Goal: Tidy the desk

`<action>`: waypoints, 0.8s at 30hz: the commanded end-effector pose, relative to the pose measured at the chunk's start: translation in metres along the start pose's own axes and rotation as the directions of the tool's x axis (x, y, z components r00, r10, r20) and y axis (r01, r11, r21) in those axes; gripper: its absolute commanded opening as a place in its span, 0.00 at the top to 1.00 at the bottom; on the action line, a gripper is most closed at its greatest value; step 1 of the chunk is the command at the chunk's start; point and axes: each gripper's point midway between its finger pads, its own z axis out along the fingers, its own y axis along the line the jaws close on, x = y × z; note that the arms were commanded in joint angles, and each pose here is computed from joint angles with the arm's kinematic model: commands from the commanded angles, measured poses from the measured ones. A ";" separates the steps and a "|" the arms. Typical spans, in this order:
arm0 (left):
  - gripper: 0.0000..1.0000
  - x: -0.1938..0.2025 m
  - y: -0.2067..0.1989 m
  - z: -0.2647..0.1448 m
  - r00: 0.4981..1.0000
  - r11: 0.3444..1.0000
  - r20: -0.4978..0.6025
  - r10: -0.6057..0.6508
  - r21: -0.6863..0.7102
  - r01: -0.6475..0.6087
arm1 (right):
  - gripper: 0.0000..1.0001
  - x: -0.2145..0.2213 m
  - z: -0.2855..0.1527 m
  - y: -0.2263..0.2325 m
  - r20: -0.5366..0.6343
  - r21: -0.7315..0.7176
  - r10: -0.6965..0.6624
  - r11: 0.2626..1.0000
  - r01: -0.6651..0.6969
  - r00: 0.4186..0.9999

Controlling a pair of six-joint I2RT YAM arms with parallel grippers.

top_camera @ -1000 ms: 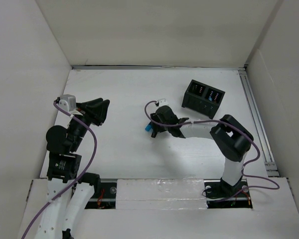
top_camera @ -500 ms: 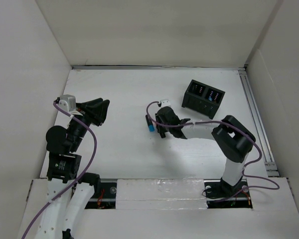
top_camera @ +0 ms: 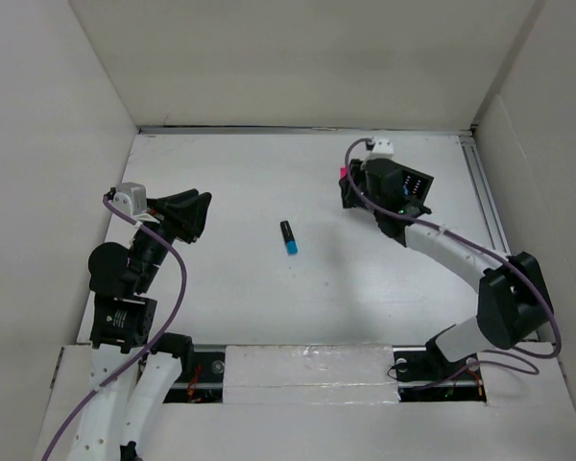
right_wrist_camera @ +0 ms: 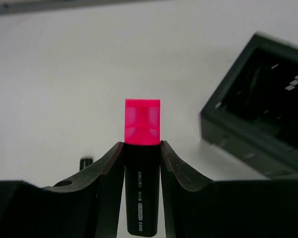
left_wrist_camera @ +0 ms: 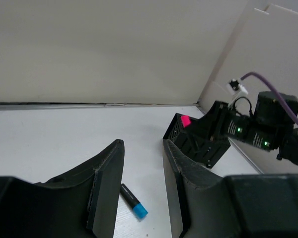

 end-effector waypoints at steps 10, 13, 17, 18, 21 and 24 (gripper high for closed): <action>0.67 -0.007 -0.005 0.003 1.000 1.000 0.029 0.010 0.029 -0.011 | 0.80 -0.114 0.044 -0.116 0.263 0.352 -0.062 0.935 -0.036 0.963; 0.67 -0.007 -0.005 0.003 1.000 0.999 0.029 0.010 0.034 -0.011 | 0.80 -0.123 0.050 -0.128 0.277 0.383 -0.081 0.923 -0.033 0.957; 0.67 -0.008 -0.005 0.003 0.999 1.000 0.033 0.011 0.029 -0.012 | 0.78 -0.124 0.057 -0.136 0.274 0.424 -0.124 0.905 -0.005 0.954; 0.67 -0.008 -0.005 0.003 0.999 1.000 0.033 0.011 0.029 -0.012 | 0.78 -0.122 0.058 -0.138 0.265 0.436 -0.130 0.900 0.002 0.955; 0.67 -0.007 -0.003 0.003 0.999 1.000 0.030 0.009 0.023 -0.010 | 0.76 -0.112 0.061 -0.143 0.243 0.455 -0.139 0.890 0.014 0.960; 0.67 -0.006 -0.006 0.003 1.000 0.999 0.027 0.007 0.037 -0.008 | 0.69 -0.110 0.053 -0.139 0.255 0.447 -0.122 0.895 -0.005 0.959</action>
